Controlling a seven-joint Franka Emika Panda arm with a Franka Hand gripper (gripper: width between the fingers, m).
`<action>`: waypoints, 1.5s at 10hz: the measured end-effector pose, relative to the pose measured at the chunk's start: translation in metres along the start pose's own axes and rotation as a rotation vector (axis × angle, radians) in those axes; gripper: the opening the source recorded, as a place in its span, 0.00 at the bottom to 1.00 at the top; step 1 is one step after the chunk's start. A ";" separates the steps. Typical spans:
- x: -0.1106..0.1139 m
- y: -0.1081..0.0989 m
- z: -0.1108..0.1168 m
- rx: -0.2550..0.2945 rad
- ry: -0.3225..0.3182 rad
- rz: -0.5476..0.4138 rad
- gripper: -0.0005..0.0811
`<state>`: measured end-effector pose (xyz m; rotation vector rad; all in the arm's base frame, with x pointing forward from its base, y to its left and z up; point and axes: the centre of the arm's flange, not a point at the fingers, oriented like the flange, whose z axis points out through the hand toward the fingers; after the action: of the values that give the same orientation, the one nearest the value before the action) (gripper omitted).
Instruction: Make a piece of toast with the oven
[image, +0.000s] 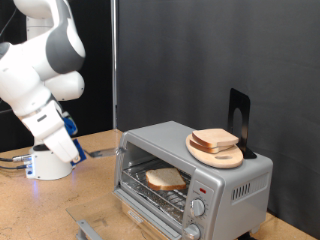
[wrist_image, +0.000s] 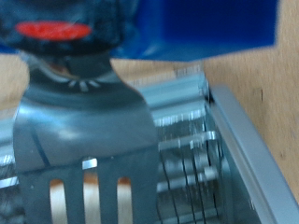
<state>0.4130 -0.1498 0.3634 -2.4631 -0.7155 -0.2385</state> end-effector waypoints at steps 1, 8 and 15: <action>0.006 -0.007 -0.014 0.027 0.036 0.000 0.46; 0.033 -0.044 -0.037 0.159 0.143 0.072 0.46; 0.080 -0.143 -0.006 0.188 0.183 0.110 0.46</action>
<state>0.4027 -0.0179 0.4598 -2.2588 -0.4987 -0.3343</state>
